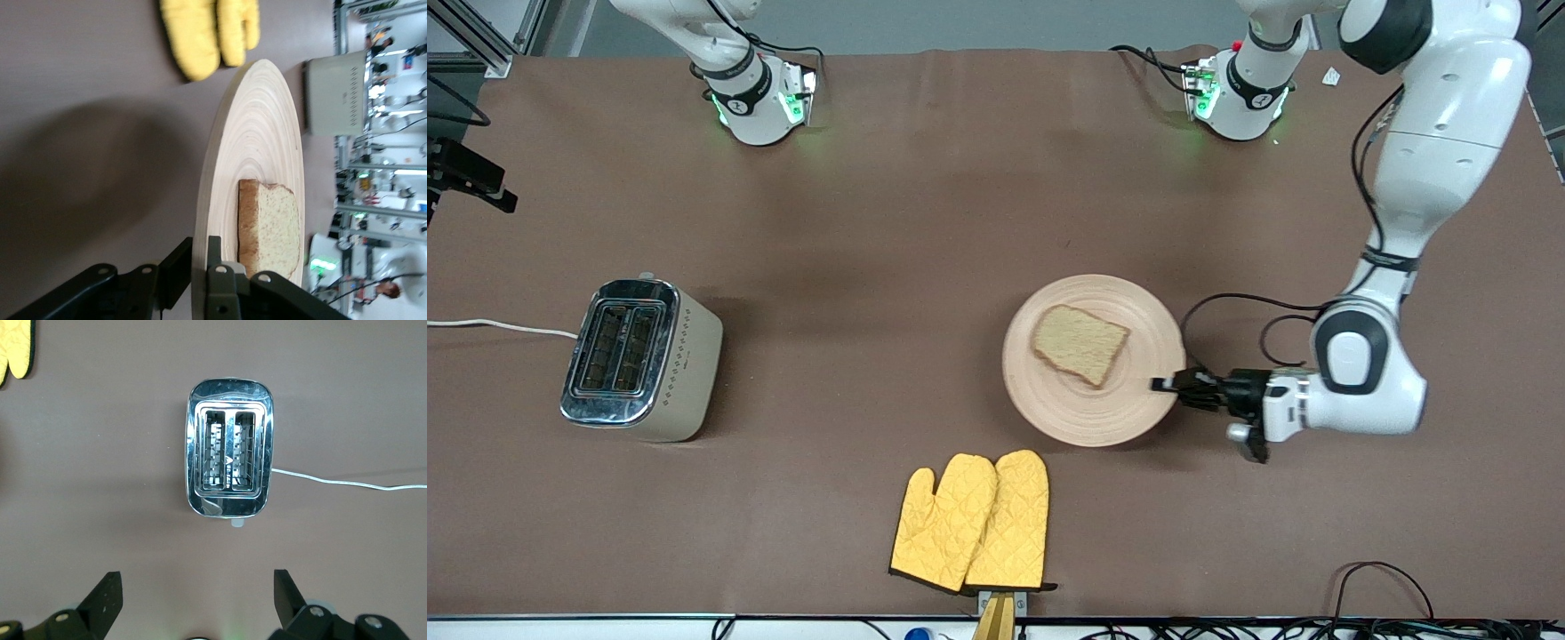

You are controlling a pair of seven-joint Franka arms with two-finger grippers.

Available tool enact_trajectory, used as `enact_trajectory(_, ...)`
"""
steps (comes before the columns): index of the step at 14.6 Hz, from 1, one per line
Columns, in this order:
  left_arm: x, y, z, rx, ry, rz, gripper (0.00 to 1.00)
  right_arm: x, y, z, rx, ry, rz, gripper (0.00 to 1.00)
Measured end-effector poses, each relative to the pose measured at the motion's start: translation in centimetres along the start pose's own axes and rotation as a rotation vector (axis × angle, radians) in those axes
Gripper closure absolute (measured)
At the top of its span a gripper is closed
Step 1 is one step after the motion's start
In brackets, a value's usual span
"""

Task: Move plate and put bread in toaster
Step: 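Push the plate with the left gripper toward the toaster, then withdraw the left gripper while the right gripper reaches toward the bread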

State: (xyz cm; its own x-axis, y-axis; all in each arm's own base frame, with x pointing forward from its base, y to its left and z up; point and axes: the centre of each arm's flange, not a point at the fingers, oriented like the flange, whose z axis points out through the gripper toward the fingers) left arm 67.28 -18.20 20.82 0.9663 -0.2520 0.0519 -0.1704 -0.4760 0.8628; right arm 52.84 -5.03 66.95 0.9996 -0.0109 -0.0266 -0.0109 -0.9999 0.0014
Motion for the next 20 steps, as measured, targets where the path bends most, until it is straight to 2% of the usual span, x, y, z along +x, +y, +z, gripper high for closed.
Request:
enact_trajectory(3, 0.7, 3.4, 8.0, -0.026, 0.069, -0.058, 0.87, 0.0, 0.5, 0.0, -0.002, -0.001, 0.009, 0.00)
enact_trajectory(7, -0.4, 6.6, 17.9, -0.034, 0.185, -0.144, 0.87, -0.1, 1.3, 0.0, -0.001, -0.001, 0.024, 0.00)
enact_trajectory(9, -1.3, 8.4, 22.3, -0.014, 0.228, -0.165, 0.87, -0.1, 1.4, 0.1, -0.001, -0.002, 0.025, 0.00)
enact_trajectory(12, -2.3, 10.0, 27.8, 0.025, 0.253, -0.154, 0.87, -0.1, 1.4, 0.2, -0.001, -0.005, 0.025, 0.00)
enact_trajectory(15, -2.6, 9.8, 30.7, 0.035, 0.256, -0.150, 0.87, -0.1, 1.4, 0.4, 0.000, -0.017, 0.027, 0.00)
enact_trajectory(20, -3.0, 9.9, 32.1, 0.027, 0.277, -0.179, 0.88, -0.3, 1.4, 0.6, 0.002, -0.036, 0.026, 0.00)
